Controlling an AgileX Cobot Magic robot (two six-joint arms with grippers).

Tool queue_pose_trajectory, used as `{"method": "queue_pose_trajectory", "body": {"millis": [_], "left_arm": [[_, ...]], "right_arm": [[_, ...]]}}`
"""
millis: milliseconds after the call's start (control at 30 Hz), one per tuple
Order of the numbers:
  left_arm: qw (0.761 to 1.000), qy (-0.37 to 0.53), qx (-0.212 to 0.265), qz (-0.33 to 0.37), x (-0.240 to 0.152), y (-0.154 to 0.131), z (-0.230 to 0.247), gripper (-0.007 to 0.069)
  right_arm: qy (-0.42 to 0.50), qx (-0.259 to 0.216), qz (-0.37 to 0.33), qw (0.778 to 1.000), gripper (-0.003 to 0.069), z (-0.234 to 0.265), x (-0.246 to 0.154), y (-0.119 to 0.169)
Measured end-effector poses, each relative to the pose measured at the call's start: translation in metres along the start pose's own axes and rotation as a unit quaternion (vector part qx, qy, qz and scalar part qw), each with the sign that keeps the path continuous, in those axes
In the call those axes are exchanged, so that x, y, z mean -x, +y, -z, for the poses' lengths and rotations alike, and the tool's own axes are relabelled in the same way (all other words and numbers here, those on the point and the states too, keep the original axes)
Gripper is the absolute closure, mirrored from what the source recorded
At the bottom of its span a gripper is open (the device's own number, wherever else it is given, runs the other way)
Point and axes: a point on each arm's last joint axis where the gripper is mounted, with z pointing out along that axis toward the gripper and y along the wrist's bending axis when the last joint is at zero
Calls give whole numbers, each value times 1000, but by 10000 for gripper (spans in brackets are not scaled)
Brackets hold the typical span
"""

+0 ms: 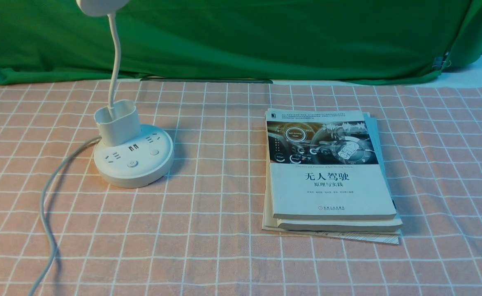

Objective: Turn on the table lamp on the pink coffee tablecloth with your hand.
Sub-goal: 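Press the power button on the lamp base to turn the lamp on with the left gripper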

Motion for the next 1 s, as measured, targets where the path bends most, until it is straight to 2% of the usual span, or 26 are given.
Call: {"method": "queue_pose_trajectory", "body": {"millis": [67,167,300,367,500,600,800,900,1000], "left_arm": [[999,45,6,3,-2,-5,-20,603],[996,85,-21,3,-5,-15,-41,603],[975,170,-142,3,-11,-47,-79,603],[961,209,-177,-20,-10,-59,-99,603],[936,276,-215,-35,4,-82,-140,626],[926,308,-212,-54,12,-95,-169,629],[924,336,-128,-133,20,-127,-237,630],[921,331,-110,-173,18,-142,-265,630],[924,322,-103,-179,18,-151,-290,630]], "right_arm": [[0,0,0,1000,419,0,0,0],[0,0,0,1000,419,0,0,0],[0,0,0,1000,419,0,0,0],[0,0,0,1000,419,0,0,0],[0,0,0,1000,419,0,0,0],[0,0,0,1000,419,0,0,0],[0,0,0,1000,419,0,0,0],[0,0,0,1000,419,0,0,0],[0,0,0,1000,419,0,0,0]]}}
